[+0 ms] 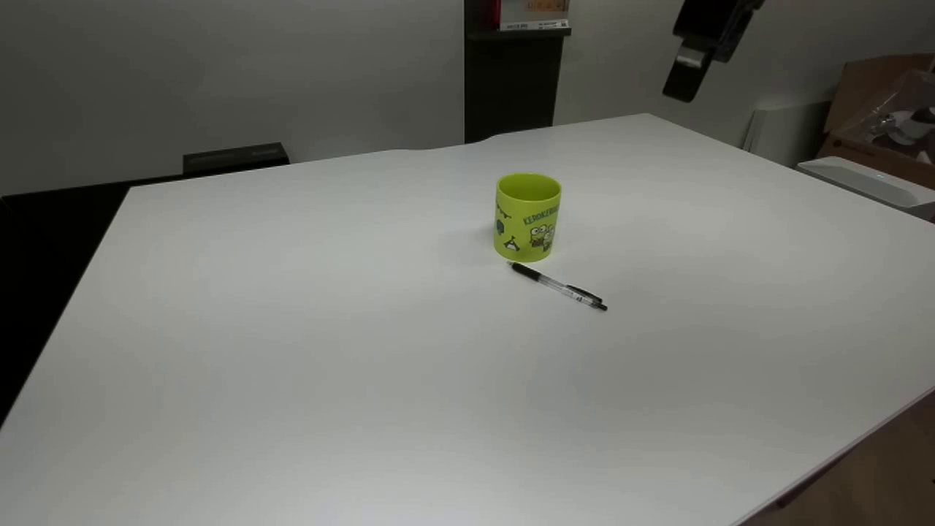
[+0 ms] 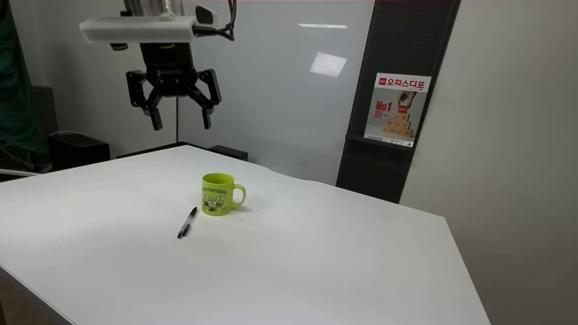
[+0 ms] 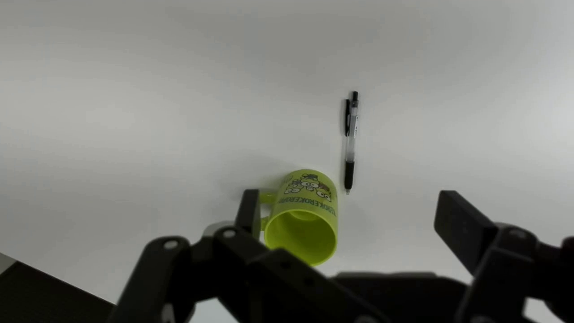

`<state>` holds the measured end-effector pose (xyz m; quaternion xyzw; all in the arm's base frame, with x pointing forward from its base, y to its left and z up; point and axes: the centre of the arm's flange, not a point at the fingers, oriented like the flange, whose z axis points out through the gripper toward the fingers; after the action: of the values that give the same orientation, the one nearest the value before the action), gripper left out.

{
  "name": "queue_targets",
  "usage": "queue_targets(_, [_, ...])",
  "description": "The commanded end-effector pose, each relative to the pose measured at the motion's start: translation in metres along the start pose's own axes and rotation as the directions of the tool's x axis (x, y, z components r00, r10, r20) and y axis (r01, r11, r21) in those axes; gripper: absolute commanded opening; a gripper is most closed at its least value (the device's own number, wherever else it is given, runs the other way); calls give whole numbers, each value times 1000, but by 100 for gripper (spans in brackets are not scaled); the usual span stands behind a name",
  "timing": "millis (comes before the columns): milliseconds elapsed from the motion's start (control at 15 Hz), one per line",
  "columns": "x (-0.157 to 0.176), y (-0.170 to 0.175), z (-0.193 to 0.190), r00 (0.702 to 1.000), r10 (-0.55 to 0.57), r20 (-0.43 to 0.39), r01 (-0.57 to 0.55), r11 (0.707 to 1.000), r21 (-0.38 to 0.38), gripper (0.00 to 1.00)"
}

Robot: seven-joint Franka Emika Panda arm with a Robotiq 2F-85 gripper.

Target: Place the pen in the mug

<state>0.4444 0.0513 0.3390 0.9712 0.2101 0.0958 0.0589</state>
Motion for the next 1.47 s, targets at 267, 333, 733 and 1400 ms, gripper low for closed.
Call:
queue_targets(267, [8,-4,6,1000,-8,-9,9,1000,18,100])
queue_targets(333, [11,-4,16,1000,15,-14,-15,1000,13,100])
queue_targets(733, [16,-5,78,998,66,-14,-65,997,46,100])
queue_targets(1400, [47,-21,166,998,-9,58,4,997,75,100])
